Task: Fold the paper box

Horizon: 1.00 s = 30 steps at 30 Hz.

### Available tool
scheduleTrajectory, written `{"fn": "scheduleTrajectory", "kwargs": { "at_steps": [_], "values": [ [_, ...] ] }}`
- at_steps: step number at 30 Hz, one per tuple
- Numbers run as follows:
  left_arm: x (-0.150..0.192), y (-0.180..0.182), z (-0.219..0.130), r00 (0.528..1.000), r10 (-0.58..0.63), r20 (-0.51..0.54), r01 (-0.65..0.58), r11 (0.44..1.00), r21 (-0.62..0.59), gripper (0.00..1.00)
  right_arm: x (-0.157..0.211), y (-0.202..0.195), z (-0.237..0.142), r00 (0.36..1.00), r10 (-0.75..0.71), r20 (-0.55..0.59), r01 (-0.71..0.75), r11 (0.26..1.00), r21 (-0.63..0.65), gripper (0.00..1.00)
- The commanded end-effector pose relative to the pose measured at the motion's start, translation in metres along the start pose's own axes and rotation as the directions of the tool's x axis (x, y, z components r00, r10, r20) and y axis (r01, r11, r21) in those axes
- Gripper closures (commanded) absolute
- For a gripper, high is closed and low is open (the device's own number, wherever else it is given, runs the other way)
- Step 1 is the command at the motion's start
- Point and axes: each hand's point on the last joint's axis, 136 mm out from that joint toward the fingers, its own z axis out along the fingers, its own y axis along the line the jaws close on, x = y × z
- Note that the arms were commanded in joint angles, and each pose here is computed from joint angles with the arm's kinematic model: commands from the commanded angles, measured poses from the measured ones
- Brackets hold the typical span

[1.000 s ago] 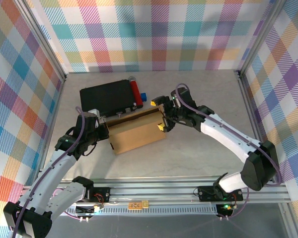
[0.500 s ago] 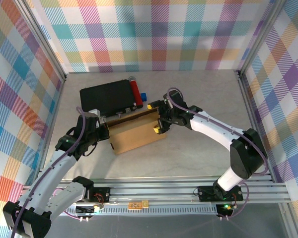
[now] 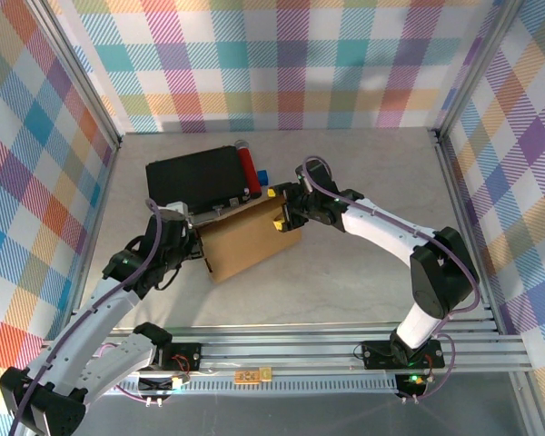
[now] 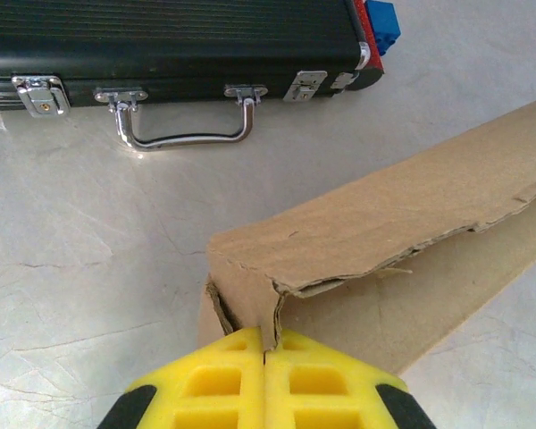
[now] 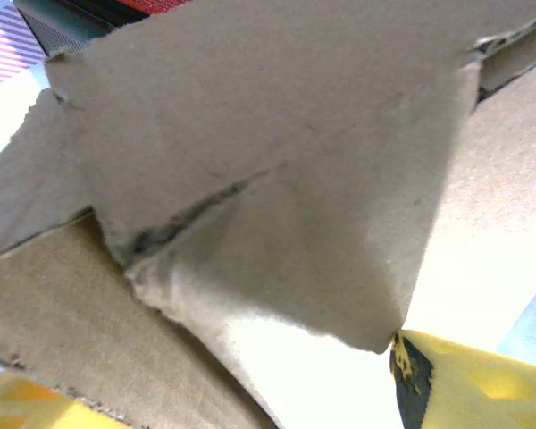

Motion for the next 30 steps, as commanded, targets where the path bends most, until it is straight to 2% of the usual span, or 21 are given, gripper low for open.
{"fn": "scheduleTrajectory", "kwargs": {
  "at_steps": [1,4,10,20,26,28,30],
  "values": [
    [-0.002,-0.012,-0.006,0.999,0.033,0.016,-0.034,0.998,0.044,1.00,-0.003,-0.015,0.008,1.000,0.018,-0.007,-0.018,0.999,0.036,0.33],
    [0.001,-0.013,-0.007,0.999,0.042,0.005,-0.042,0.998,0.046,1.00,-0.005,-0.020,0.006,1.000,0.015,0.001,-0.015,0.999,0.046,0.36],
    [0.007,-0.016,-0.009,0.999,0.043,-0.009,-0.042,0.997,0.060,0.90,-0.008,-0.031,0.006,1.000,0.019,0.004,-0.019,0.998,0.065,0.41],
    [0.017,-0.024,-0.013,0.997,0.075,-0.023,-0.073,0.995,0.072,0.89,-0.008,-0.041,-0.006,1.000,-0.005,0.008,0.005,0.998,0.060,0.47],
    [0.033,-0.025,-0.019,0.996,0.078,-0.042,-0.075,0.995,0.060,0.77,-0.012,-0.054,-0.014,1.000,-0.020,0.013,0.020,0.999,0.046,0.50],
    [0.039,-0.028,-0.023,0.996,0.064,-0.060,-0.059,0.996,0.069,0.67,-0.014,-0.060,-0.015,1.000,-0.023,0.014,0.022,0.999,0.049,0.50],
    [0.044,-0.031,-0.027,0.996,0.045,-0.081,-0.038,0.996,0.082,0.62,-0.015,-0.063,-0.016,1.000,-0.024,0.017,0.023,0.999,0.049,0.51]
  ]
}}
